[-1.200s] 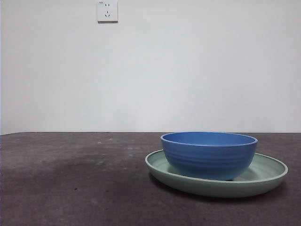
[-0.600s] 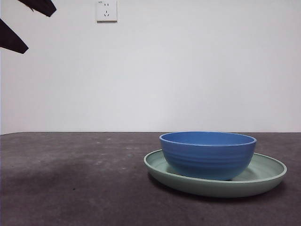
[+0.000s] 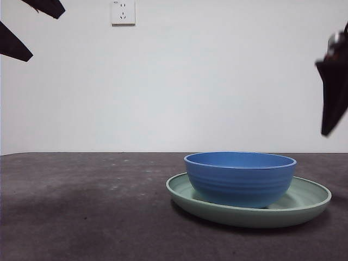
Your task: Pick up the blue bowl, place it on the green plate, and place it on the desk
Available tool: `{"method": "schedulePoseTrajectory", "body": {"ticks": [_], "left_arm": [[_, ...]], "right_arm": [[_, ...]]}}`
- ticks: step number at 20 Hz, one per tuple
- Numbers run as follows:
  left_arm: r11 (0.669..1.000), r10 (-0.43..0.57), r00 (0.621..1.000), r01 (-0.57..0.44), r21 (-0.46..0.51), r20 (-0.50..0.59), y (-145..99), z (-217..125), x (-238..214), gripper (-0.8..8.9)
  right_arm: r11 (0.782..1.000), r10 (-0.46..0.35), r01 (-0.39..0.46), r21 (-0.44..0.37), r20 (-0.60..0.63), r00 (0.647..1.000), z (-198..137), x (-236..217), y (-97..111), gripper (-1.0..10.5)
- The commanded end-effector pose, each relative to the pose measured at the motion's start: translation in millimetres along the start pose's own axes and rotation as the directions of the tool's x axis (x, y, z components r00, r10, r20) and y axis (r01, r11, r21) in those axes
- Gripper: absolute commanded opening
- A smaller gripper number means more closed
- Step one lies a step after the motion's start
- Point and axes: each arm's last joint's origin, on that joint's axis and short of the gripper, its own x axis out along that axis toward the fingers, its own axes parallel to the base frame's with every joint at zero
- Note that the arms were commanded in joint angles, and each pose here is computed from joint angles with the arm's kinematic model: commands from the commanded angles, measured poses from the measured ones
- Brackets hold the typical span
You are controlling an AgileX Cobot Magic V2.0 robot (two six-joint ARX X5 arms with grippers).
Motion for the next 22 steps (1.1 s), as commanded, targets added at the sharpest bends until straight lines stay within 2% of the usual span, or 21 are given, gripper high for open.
{"method": "schedulePoseTrajectory", "body": {"ticks": [1,4,8,11,16,19,22], "left_arm": [[1.0,-0.004,1.0,0.004,0.001,0.022,-1,5,-2,6.34],[1.0,-0.004,1.0,0.004,0.001,0.022,-1,5,-2,6.34],[1.0,-0.004,1.0,0.004,0.001,0.022,-1,5,-2,6.34],[1.0,-0.004,1.0,0.004,0.001,0.022,-1,5,-2,6.34],[1.0,-0.004,1.0,0.004,0.001,0.022,-1,5,-2,6.34],[1.0,-0.004,1.0,0.004,0.001,0.022,-1,5,-2,6.34],[1.0,-0.004,1.0,0.004,0.001,0.022,-1,5,-2,6.34]], "right_arm": [[0.999,-0.006,0.005,-0.036,-0.026,1.0,8,12,-3,5.1],[1.0,-0.004,0.002,-0.029,-0.065,0.998,16,32,-9,4.9],[0.998,0.04,-0.043,-0.037,-0.087,0.995,22,52,-10,4.5],[0.997,0.045,-0.05,-0.061,-0.083,0.995,25,62,-7,3.5],[0.992,0.057,-0.063,-0.106,-0.054,0.997,30,70,1,3.1],[0.991,0.063,-0.068,-0.119,-0.045,0.997,31,71,4,2.3],[0.99,0.066,-0.071,-0.125,-0.043,0.997,31,72,7,2.2]]}}
